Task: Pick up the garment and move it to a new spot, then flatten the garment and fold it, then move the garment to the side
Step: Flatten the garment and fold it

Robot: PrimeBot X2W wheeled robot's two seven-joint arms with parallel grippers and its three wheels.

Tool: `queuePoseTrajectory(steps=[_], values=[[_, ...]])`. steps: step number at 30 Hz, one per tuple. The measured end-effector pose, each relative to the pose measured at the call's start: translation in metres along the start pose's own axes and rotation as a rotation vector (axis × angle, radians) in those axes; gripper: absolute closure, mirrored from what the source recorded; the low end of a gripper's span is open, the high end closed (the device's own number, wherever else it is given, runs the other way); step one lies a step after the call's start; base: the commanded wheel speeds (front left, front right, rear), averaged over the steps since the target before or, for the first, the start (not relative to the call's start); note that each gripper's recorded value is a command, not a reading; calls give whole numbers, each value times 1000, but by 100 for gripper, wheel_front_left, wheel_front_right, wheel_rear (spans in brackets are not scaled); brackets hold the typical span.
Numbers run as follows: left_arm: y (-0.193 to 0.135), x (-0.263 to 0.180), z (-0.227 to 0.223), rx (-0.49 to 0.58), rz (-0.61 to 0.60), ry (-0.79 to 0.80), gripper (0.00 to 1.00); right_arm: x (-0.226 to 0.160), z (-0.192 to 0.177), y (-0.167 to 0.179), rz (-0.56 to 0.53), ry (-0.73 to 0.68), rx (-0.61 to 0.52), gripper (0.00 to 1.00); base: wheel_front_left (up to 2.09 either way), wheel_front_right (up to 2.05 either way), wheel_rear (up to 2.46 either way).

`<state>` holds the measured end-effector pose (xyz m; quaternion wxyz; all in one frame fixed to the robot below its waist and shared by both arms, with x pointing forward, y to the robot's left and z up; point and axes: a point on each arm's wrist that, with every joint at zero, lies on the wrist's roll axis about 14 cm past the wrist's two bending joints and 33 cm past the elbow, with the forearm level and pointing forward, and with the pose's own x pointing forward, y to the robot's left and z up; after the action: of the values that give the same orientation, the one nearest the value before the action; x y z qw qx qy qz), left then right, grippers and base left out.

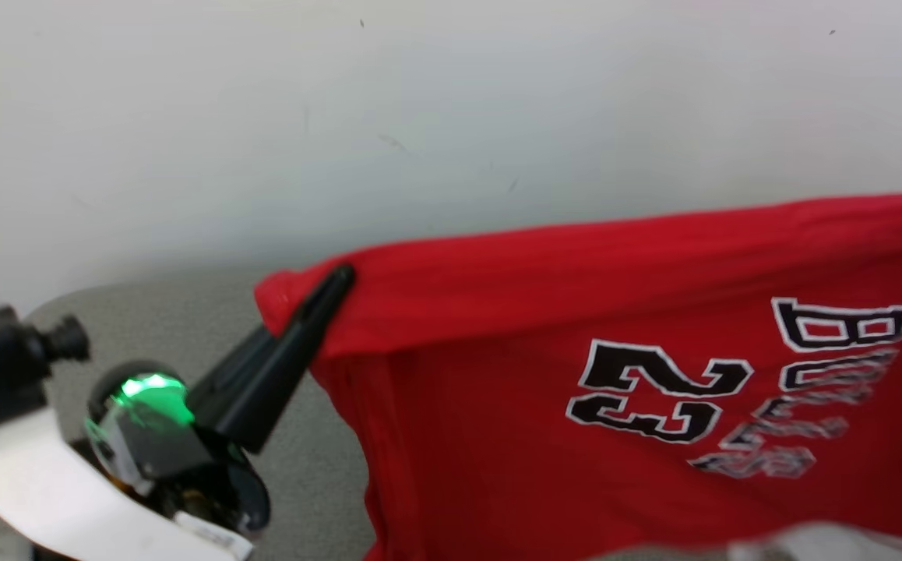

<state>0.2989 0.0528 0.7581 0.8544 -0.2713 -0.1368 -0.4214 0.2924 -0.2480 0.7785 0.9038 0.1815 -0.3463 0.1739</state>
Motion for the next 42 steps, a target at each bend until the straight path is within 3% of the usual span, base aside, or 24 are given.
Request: queuePoseTrajectory(steps=[4,8,12,19,25,30,36,39,42], values=[[-2,14,23,0,-10,-24,100,6,21,0,2,-18,-56,100,0,0,0],[19,28,22,-18,35,9,100,19,10,-3,-8,33,-65,100,0,0,0],[57,42,8,-54,109,69,100,41,-26,-7,-14,110,-25,100,0,0,0],[156,91,-13,78,230,143,100,121,-110,-24,-10,235,-38,100,0,0,0],[230,151,0,221,264,14,100,201,-163,-47,-20,214,-108,100,0,0,0],[281,183,6,290,283,-142,100,239,-205,-68,-41,173,-103,100,0,0,0],[336,182,-54,280,317,-149,100,215,-298,-96,-74,305,-64,100,0,0,0],[353,159,-109,222,357,-57,100,168,-339,-111,-112,392,-45,100,0,0,0],[344,129,-150,190,346,34,100,118,-354,-115,-151,452,5,100,0,0,0]])
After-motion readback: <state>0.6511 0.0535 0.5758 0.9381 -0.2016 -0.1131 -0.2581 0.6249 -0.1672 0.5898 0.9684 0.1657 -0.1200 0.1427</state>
